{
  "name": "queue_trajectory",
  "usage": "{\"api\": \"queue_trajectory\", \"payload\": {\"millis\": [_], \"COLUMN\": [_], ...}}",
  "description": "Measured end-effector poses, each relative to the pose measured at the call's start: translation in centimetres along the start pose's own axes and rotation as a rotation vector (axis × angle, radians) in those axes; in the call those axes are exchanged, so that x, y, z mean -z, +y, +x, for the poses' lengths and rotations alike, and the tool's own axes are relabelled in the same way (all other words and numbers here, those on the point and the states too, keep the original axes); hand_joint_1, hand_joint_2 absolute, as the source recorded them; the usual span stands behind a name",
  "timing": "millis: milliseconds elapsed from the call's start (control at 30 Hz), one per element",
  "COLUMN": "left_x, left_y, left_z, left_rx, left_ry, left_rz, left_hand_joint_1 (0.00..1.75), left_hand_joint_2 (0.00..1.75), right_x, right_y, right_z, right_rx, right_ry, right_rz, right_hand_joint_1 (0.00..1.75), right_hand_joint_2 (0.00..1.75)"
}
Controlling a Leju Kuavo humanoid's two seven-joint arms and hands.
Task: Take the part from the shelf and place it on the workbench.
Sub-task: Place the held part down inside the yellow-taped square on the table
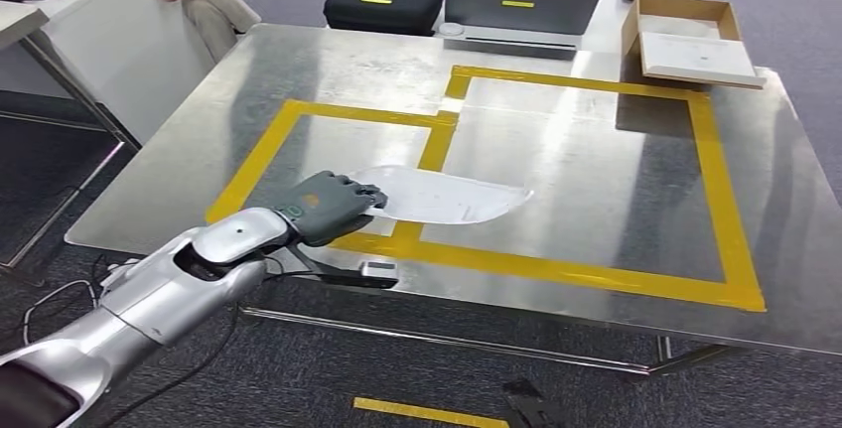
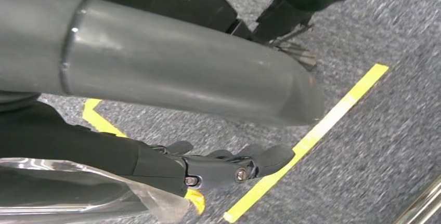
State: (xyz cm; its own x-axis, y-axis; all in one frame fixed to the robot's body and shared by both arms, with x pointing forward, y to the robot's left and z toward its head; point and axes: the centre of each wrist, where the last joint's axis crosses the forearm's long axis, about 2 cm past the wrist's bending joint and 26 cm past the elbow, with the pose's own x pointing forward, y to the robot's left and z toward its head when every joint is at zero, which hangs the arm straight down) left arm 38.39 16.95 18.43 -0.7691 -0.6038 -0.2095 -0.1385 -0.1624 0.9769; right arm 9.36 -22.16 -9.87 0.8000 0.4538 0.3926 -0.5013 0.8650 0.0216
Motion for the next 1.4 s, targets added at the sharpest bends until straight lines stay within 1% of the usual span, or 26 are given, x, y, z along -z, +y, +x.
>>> {"api": "queue_trajectory", "payload": {"millis": [133, 267, 400, 800, 967, 1167, 1233, 1400], "left_x": [2.3, 3.6, 4.0, 4.2, 4.2, 3.8, 3.1, 0.1], "left_y": [0.6, 0.7, 0.4, -0.1, -0.4, -0.9, -1.4, -3.1], "left_z": [1.1, 1.4, 1.4, 1.4, 1.4, 1.2, 0.4, -2.8], "left_rx": [0.064, 0.078, 0.062, 0.061, 0.070, 0.127, 0.146, 0.173], "left_ry": [-0.043, -0.062, -0.086, -0.091, -0.106, -0.075, -0.054, 0.003], "left_rz": [-0.031, -0.042, -0.067, -0.103, -0.107, -0.111, -0.133, -0.200], "left_hand_joint_1": [1.75, 1.75, 1.75, 1.75, 1.75, 1.75, 1.75, 1.75], "left_hand_joint_2": [1.75, 1.75, 1.75, 1.75, 1.75, 1.75, 1.75, 1.75], "right_x": [0.1, 0.1, 0.1, 0.1, 0.1, 0.1, 0.0, 0.0], "right_y": [0.1, 0.1, 0.1, 0.2, 0.2, 0.3, 0.4, 0.7], "right_z": [0.5, 0.6, 0.5, 0.5, 0.5, 0.4, 0.3, -0.3], "right_rx": [-0.001, -0.008, -0.014, -0.016, -0.016, -0.012, -0.007, 0.008], "right_ry": [-0.015, -0.017, -0.014, -0.013, -0.013, -0.015, -0.015, -0.010], "right_rz": [0.006, 0.007, 0.009, 0.010, 0.017, 0.014, 0.012, 0.012], "right_hand_joint_1": [0.00, 0.00, 0.00, 0.00, 0.00, 0.00, 0.00, 0.00], "right_hand_joint_2": [0.00, 0.00, 0.00, 0.00, 0.00, 0.00, 0.00, 0.00]}}
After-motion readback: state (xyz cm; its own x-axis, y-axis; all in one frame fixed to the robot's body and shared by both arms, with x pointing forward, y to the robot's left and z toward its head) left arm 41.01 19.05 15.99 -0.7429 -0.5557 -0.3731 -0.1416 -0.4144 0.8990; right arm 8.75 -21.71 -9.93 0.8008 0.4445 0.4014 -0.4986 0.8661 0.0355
